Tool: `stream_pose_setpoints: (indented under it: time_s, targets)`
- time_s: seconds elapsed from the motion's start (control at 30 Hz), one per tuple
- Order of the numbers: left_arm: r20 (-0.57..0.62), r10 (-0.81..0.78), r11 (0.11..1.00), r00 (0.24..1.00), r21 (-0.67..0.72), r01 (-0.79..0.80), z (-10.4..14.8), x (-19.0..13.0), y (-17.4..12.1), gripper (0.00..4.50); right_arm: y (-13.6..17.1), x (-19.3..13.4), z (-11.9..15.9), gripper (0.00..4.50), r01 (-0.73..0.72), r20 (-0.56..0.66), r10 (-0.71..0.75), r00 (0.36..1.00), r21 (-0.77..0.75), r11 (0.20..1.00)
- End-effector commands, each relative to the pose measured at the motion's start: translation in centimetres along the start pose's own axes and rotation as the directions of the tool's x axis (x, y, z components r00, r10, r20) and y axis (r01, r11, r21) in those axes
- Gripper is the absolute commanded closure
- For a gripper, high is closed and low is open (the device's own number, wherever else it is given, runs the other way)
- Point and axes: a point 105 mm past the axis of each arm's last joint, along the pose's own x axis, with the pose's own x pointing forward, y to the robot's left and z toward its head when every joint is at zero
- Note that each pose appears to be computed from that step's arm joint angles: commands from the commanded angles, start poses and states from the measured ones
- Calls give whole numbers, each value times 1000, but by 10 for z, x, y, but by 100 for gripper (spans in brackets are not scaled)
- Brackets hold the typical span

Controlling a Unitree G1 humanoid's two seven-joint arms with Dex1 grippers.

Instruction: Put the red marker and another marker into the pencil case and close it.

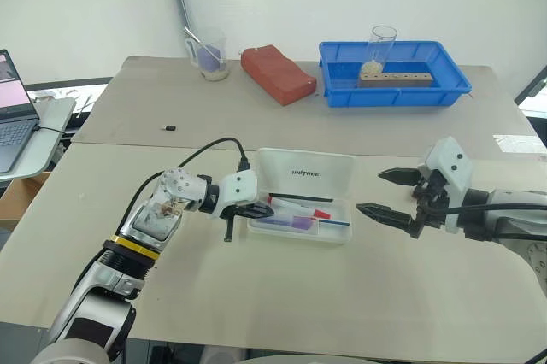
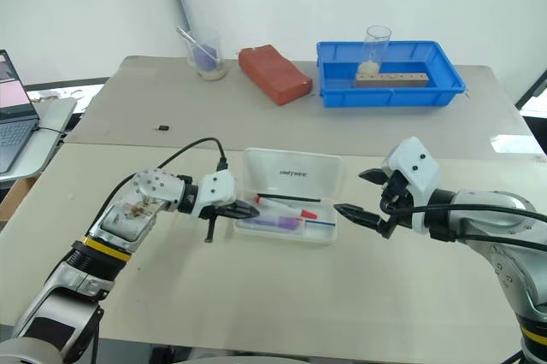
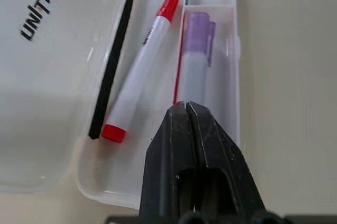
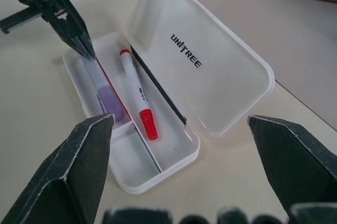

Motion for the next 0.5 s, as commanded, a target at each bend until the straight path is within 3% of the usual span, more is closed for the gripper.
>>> stream_pose_setpoints:
  time_s: [0.03,0.2,0.5]
  targets:
    - [-2,-10,999,1000,53,10,7,-2,-2,442,1,-3,15,0,16,51,-13,999,-50,999]
    - [-9,-42,998,999,49,42,6,-2,-9,442,1,-2,18,0,17,56,-14,998,-51,999]
    - [33,8,998,999,58,-10,17,-3,4,442,1,-1,21,0,20,61,-17,998,-48,999]
